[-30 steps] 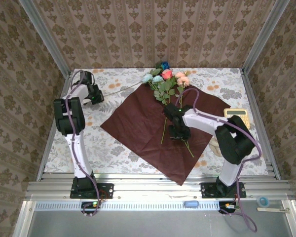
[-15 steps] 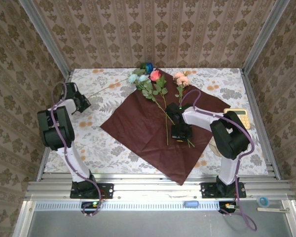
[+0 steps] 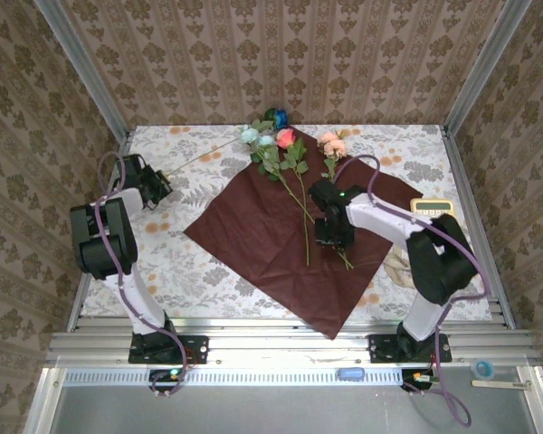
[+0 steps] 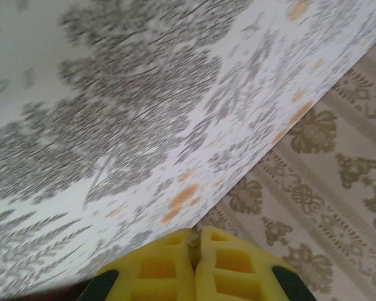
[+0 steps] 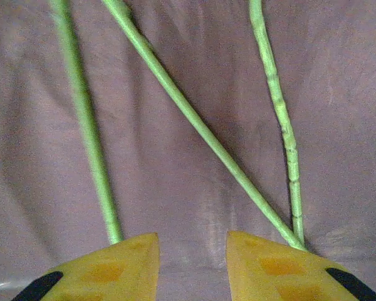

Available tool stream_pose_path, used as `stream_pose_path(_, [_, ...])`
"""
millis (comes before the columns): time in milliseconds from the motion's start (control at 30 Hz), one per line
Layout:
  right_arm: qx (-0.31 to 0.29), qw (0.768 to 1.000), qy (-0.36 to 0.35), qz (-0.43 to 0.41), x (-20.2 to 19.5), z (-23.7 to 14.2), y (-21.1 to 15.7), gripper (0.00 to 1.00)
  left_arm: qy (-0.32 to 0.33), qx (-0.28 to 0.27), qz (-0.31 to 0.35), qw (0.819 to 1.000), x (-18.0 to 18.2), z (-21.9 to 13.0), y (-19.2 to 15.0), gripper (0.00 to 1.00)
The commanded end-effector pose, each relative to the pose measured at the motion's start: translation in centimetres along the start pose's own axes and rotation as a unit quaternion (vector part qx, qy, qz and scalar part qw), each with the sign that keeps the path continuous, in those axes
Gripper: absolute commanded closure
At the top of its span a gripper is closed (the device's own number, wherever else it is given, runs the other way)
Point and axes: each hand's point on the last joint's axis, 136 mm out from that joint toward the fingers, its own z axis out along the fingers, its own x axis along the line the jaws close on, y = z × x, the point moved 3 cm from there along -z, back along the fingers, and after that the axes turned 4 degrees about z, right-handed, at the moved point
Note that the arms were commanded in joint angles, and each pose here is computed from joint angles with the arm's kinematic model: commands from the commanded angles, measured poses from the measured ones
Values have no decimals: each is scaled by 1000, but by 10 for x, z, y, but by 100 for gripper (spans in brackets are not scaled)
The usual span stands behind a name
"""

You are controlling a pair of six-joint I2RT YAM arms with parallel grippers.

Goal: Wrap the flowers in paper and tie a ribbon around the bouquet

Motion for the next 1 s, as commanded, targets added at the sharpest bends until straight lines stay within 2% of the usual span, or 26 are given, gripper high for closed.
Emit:
stream_pose_path(0, [-44,997,-2,-66,13,-14,27,60,-12,28,21,999,-3,-13,-17,100])
stream_pose_path(133, [-29,991,-39,-124,20,5,43,59,-5,30,21,999,6,-16,-18,100])
stream_pose_path(333, [1,985,-77,-152,29,35,58,60,2,32,26,999,10,-19,-18,100])
stream_pose_path(600, [25,981,-107,-162,30,64,64,68,10,32,29,999,16,-22,-18,100])
stream_pose_path(967, [-10,968,-91,-232,45,56,73,88,27,29,37,999,28,-27,-16,100])
